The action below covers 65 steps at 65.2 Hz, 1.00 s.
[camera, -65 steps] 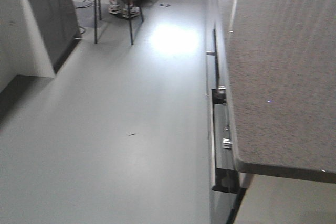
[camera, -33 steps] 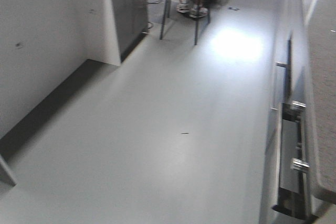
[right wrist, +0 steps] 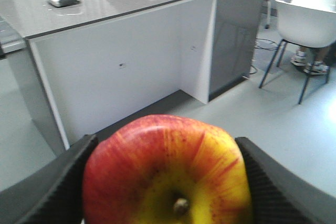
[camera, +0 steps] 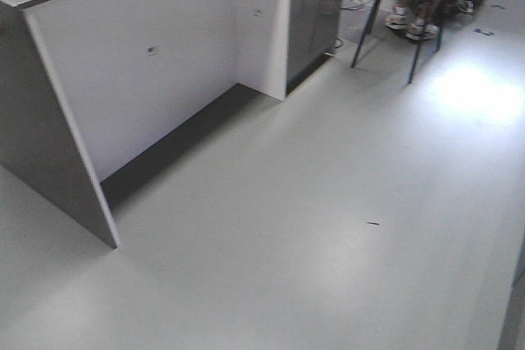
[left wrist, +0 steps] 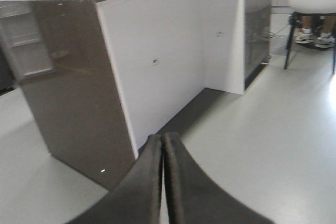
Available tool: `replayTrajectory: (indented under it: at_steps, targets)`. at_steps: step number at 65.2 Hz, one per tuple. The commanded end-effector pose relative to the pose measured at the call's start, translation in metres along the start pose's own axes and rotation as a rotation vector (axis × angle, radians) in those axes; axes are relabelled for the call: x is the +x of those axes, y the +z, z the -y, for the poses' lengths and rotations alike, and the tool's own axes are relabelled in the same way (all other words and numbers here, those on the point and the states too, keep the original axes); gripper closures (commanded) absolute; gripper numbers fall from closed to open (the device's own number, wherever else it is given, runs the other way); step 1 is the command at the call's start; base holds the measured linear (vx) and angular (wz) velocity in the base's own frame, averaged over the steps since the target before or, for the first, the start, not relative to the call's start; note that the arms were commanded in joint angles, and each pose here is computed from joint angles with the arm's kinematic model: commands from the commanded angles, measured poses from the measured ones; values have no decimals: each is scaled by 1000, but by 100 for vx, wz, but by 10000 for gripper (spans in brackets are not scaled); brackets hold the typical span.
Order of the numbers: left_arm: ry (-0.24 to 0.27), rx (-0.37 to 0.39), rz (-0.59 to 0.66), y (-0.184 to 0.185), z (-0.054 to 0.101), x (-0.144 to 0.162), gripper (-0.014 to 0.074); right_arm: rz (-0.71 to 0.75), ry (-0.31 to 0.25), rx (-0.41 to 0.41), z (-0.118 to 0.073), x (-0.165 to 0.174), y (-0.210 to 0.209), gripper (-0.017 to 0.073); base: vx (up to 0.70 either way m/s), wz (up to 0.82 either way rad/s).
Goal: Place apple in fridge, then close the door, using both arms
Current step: 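Drive the base away from the counter toward the open fridge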
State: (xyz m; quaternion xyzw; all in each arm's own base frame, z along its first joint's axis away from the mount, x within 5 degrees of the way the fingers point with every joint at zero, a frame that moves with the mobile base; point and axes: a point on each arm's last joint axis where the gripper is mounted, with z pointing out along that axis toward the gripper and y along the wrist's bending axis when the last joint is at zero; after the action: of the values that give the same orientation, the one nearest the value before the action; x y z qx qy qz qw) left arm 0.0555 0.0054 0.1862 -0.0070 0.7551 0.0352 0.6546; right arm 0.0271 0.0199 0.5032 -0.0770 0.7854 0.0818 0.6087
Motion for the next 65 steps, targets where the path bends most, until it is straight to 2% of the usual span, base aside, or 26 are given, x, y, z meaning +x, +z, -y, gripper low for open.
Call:
replayTrajectory:
  at_steps: [1, 65]
  targets:
    - [0, 19, 100, -3, 1, -12, 600, 93, -3, 13, 1, -12, -1, 429, 0, 42]
    - [0, 19, 100, -3, 1, -12, 600, 88, -3, 13, 1, -11, -1, 429, 0, 46]
